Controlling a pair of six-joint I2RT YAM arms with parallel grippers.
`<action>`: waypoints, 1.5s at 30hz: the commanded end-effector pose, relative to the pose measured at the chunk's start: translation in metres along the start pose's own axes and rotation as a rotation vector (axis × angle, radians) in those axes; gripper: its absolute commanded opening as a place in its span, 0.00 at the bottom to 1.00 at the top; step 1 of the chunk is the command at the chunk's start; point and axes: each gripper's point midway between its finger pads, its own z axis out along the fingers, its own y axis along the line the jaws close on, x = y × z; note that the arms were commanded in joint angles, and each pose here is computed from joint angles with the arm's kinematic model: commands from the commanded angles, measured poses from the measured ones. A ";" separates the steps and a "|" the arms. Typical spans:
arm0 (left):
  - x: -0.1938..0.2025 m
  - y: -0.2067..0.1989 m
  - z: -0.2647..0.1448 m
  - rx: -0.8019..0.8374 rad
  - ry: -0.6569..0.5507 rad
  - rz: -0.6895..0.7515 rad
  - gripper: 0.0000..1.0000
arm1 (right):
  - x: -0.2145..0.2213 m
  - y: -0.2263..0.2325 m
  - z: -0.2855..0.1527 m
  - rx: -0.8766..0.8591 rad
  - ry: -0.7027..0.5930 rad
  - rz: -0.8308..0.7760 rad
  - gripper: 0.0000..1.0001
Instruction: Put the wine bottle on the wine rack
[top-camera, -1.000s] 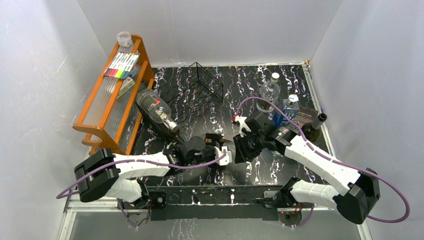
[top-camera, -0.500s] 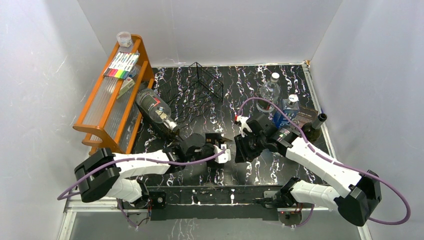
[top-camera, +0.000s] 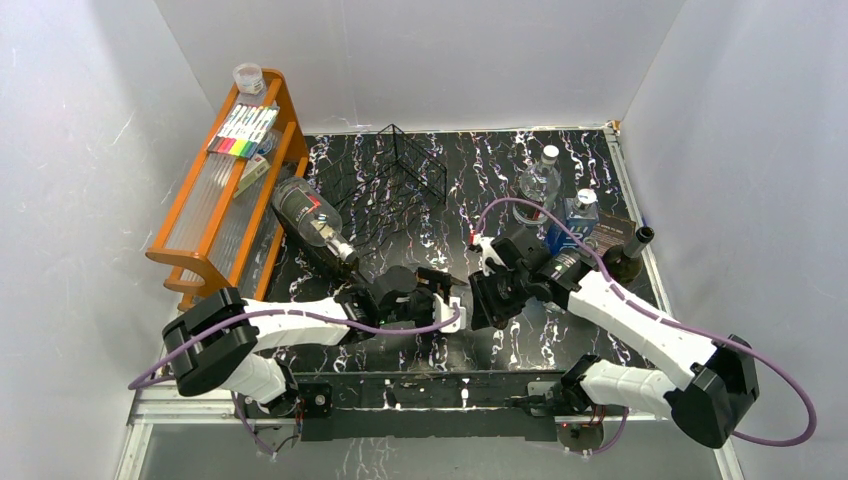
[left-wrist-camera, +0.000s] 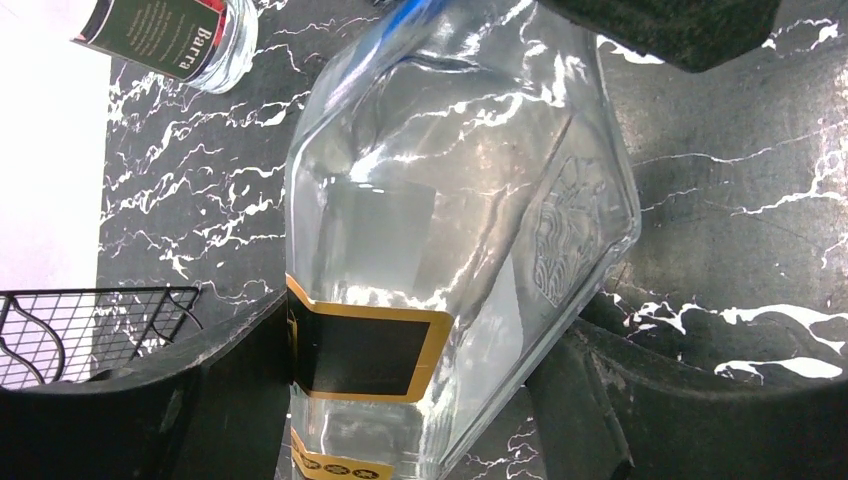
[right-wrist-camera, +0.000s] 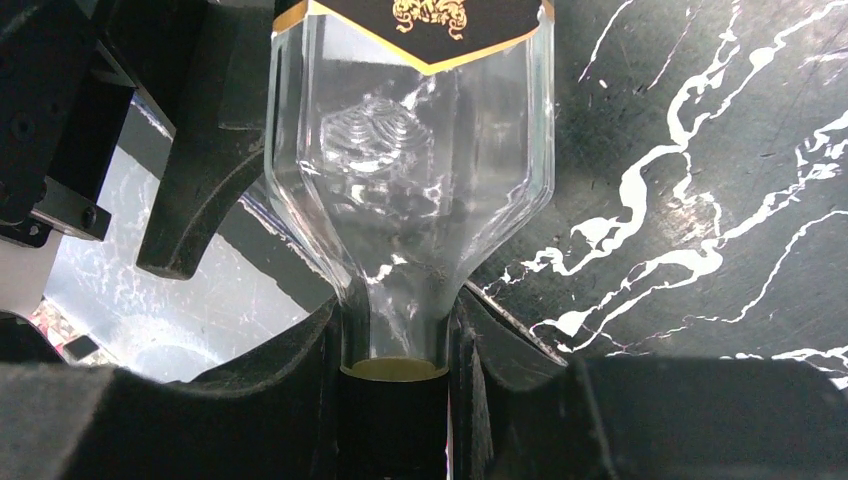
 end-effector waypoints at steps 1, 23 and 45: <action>-0.010 0.006 0.000 -0.016 -0.052 0.039 0.42 | -0.019 0.035 -0.009 -0.146 -0.029 -0.029 0.38; -0.039 0.019 -0.014 -0.076 -0.170 -0.035 0.36 | -0.015 0.020 0.028 -0.126 0.062 -0.030 0.27; -0.057 0.058 -0.054 -0.181 -0.131 -0.168 0.98 | -0.047 0.016 -0.002 -0.057 -0.208 -0.117 0.00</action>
